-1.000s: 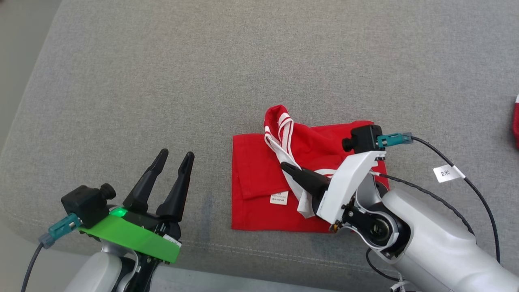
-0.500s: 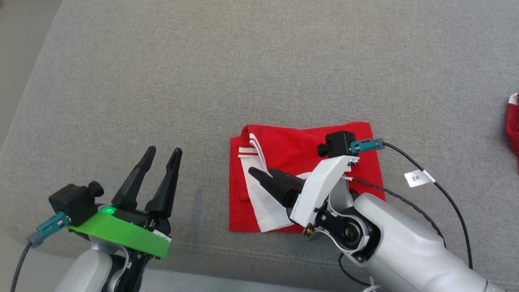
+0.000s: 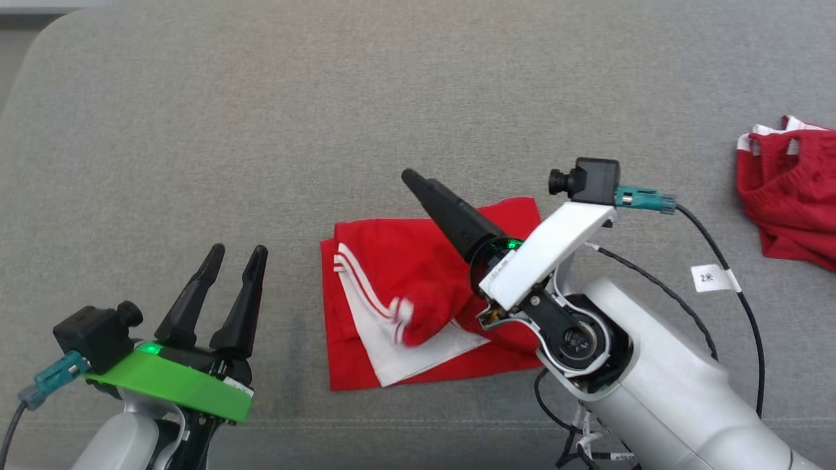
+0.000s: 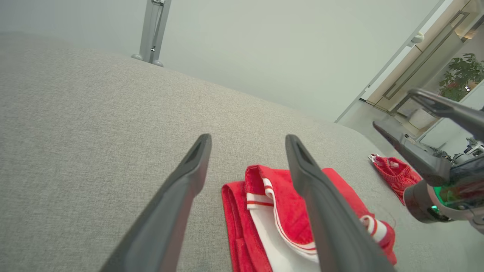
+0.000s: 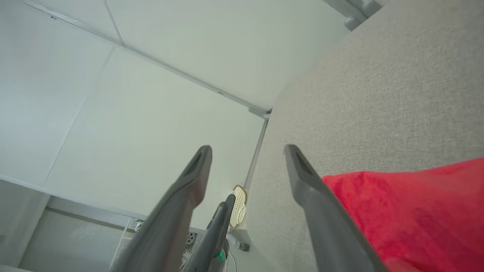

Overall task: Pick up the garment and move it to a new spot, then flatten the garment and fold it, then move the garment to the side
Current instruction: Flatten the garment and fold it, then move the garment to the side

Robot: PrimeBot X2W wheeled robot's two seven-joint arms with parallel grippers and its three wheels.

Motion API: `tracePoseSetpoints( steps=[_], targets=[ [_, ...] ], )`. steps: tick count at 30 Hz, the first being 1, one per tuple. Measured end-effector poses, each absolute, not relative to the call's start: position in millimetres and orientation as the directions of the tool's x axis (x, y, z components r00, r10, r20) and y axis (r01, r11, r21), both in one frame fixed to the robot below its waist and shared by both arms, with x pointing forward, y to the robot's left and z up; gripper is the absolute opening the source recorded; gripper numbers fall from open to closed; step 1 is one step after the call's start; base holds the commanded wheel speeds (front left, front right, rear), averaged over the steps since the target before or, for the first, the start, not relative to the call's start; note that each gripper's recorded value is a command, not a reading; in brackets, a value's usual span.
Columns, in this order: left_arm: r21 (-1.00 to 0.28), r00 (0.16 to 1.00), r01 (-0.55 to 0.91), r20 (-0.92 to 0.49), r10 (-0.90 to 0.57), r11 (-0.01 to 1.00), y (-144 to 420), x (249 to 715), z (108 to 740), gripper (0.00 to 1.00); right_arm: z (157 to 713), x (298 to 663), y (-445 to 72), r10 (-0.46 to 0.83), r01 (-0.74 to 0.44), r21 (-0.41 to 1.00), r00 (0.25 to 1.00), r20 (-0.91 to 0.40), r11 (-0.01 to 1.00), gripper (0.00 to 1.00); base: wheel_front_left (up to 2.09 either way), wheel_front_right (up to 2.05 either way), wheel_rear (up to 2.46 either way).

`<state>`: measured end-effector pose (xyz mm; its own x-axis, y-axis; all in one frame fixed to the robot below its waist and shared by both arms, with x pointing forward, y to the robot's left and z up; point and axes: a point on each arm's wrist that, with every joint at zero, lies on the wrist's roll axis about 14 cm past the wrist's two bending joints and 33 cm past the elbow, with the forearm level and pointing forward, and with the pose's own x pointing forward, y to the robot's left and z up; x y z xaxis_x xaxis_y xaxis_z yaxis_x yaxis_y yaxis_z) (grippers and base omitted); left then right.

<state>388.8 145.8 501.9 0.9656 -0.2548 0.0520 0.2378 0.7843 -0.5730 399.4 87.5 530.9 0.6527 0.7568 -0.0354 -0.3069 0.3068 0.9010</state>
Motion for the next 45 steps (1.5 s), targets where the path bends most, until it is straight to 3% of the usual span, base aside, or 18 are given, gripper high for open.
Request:
tracePoseSetpoints(
  steps=[3,6,10,15,20,32,40,41,42,43,44,45],
  targets=[
    [-0.597,0.960,0.246,0.039,-0.278,0.764,136.1,387.4,496.8,1.00,551.2,407.8,64.2,0.695,-0.324,0.900,0.718,0.034,0.292,1.00,0.00,0.00,0.00],
    [-0.624,0.950,0.234,-0.016,-0.312,0.745,124.3,378.8,479.4,1.00,548.9,418.1,24.9,0.606,-0.316,0.871,0.795,0.028,0.376,1.00,0.00,0.00,0.00],
    [-0.673,0.917,0.197,-0.132,-0.377,0.713,104.0,365.4,452.3,1.00,526.8,423.8,-42.5,0.455,-0.226,0.827,0.890,-0.040,0.514,1.00,0.00,0.00,0.00],
    [-0.715,0.858,0.169,-0.231,-0.458,0.678,77.5,351.8,430.5,1.00,494.6,409.0,-112.3,0.286,-0.083,0.770,0.949,-0.132,0.632,1.00,0.00,0.00,0.00],
    [-0.742,0.833,0.141,-0.269,-0.484,0.655,66.0,349.5,421.6,1.00,470.6,390.5,-123.7,0.245,0.004,0.781,0.949,-0.200,0.624,1.00,0.00,0.00,0.00],
    [-0.728,0.817,0.138,-0.299,-0.493,0.671,62.7,371.4,414.4,1.00,473.1,387.9,-118.4,0.262,0.000,0.806,0.946,-0.192,0.592,1.00,0.00,0.00,0.00],
    [-0.729,0.792,0.141,-0.322,-0.518,0.669,53.4,382.3,407.2,1.00,444.3,378.8,-109.3,0.332,0.027,0.779,0.895,-0.298,0.627,1.00,0.00,0.00,0.00],
    [-0.728,0.793,0.151,-0.315,-0.522,0.669,51.9,386.4,409.5,0.96,438.5,377.4,-107.2,0.345,0.029,0.770,0.883,-0.318,0.637,1.00,0.00,0.00,0.00],
    [-0.724,0.796,0.165,-0.303,-0.524,0.670,51.3,391.0,412.4,0.84,433.4,376.4,-104.7,0.359,0.031,0.765,0.870,-0.337,0.643,1.00,0.00,0.00,0.00],
    [-0.721,0.800,0.175,-0.292,-0.524,0.670,51.4,395.9,415.5,0.68,429.4,376.2,-101.3,0.374,0.030,0.762,0.858,-0.351,0.646,1.00,0.00,0.00,0.00],
    [-0.719,0.804,0.185,-0.281,-0.524,0.670,51.5,400.5,418.2,0.42,426.4,376.9,-98.2,0.386,0.029,0.762,0.849,-0.361,0.647,1.00,0.00,0.00,0.00],
    [-0.717,0.806,0.192,-0.274,-0.525,0.670,51.6,404.5,420.4,0.32,423.9,378.0,-94.9,0.398,0.026,0.761,0.840,-0.368,0.648,1.00,0.00,0.00,0.00]
  ],
)
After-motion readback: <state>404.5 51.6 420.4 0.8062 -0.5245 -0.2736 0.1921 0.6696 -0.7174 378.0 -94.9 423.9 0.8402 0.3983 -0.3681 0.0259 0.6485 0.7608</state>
